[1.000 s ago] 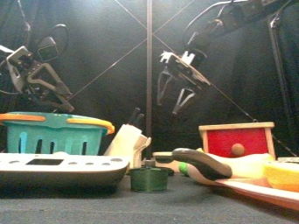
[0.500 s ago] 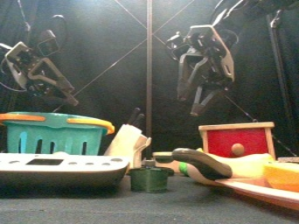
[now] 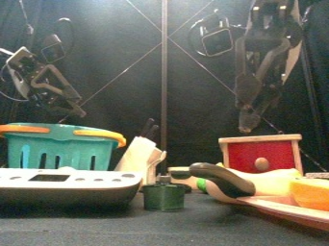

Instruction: Grab banana

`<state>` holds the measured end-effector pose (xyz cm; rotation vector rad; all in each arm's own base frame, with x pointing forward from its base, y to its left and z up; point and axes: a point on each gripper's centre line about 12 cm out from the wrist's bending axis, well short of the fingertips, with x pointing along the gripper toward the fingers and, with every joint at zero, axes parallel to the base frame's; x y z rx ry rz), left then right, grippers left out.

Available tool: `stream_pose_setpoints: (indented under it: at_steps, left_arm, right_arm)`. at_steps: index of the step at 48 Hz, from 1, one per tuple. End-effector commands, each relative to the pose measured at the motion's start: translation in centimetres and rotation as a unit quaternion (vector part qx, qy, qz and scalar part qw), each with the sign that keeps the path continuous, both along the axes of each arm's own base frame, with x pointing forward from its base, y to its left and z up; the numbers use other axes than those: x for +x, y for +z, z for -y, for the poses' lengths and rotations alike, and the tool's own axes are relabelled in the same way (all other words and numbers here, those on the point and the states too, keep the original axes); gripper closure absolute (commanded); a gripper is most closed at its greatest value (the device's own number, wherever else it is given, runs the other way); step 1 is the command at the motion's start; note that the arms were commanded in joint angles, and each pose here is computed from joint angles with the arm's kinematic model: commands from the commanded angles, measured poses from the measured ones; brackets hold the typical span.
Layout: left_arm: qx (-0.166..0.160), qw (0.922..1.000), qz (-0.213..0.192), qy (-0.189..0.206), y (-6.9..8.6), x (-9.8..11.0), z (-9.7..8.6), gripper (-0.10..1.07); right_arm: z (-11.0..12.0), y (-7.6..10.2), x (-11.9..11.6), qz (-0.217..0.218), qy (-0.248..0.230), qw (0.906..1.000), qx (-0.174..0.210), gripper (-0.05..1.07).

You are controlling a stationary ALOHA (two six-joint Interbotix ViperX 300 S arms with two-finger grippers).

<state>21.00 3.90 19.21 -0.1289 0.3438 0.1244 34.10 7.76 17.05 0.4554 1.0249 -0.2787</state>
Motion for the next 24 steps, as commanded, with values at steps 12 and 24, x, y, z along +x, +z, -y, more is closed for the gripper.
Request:
stream_pose_setpoints:
  at_steps: [12,24]
  left_arm:
    - [0.0,1.0,0.005,0.002,0.3,0.1,-0.1,0.03]
    - [0.0,1.0,0.005,0.003,0.3,0.1,-0.2,0.03]
  right_arm:
    - [0.2,0.9,-0.1,-0.015,-0.009,0.9998,-0.008,0.17]
    - [0.2,0.0,0.0,-0.03,-0.014,0.9994,-0.007,0.31]
